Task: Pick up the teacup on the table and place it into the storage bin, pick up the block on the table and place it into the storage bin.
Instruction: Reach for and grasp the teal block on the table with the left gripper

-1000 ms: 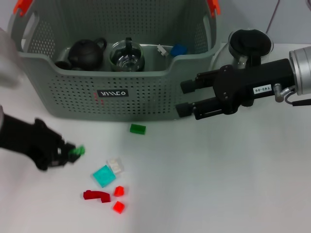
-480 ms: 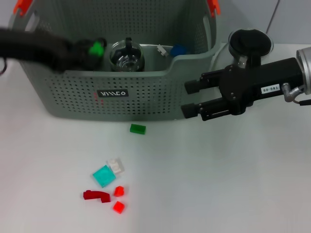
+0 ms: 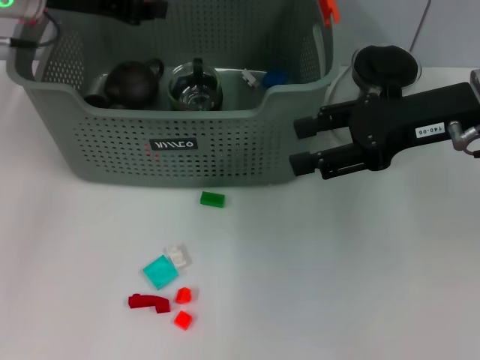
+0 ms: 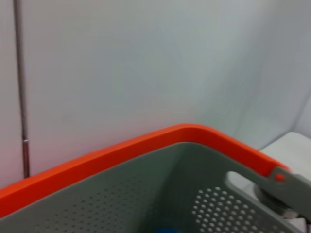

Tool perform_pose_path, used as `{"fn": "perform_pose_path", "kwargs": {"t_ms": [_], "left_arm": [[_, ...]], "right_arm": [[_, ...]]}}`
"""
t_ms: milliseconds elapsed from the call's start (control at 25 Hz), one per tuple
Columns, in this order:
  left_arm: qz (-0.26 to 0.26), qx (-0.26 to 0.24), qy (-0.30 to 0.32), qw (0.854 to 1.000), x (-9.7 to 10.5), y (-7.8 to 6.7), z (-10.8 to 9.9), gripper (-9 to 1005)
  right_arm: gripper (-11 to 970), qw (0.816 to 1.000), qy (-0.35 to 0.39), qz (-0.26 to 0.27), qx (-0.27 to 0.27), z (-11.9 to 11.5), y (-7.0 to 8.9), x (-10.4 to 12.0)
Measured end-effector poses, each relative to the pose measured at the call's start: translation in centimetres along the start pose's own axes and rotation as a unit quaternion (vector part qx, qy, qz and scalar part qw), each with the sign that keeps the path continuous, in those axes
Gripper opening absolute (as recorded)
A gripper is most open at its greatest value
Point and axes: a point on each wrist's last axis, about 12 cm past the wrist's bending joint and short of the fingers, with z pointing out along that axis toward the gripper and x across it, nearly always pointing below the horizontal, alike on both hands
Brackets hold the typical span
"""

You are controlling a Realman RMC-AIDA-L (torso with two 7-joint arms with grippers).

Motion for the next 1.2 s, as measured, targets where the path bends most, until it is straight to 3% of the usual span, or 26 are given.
{"fn": "perform_pose_path", "kwargs": {"t_ms": [200,400,520,720,1000,1200], "left_arm": [[0.004,-0.005,-0.004,1.000,-0.5,-0.2,0.1,64],[-0.001,0.003,0.007,1.000,0.2,-0.6,-0.9,77],[-0.010,0.006,0.010,1.000,0.8,-0.7,-1.5,161],[-0.006,0.027,0.014,1.000,2.2,-2.3,-3.6,308],[0.028,0.115,0.015,0.993,5.1,-6.6,-6.8,543],[0.018,0.161,0.046,0.986,7.9,-7.5,-7.7,767]], "right_arm": [[778,1.000,-0.001,-0.002,0.003,-0.2,-0.1,-0.1],[778,1.000,-0.006,-0.003,0.008,-0.5,-0.2,-0.3],[778,1.000,-0.007,-0.004,0.007,-0.6,-0.2,-0.2],[778,1.000,-0.006,-0.004,0.005,-0.6,-0.1,-0.1],[778,1.000,0.000,-0.007,-0.003,-0.7,0.1,-0.1],[777,1.000,0.005,-0.011,-0.006,-0.7,0.1,0.1]]}}
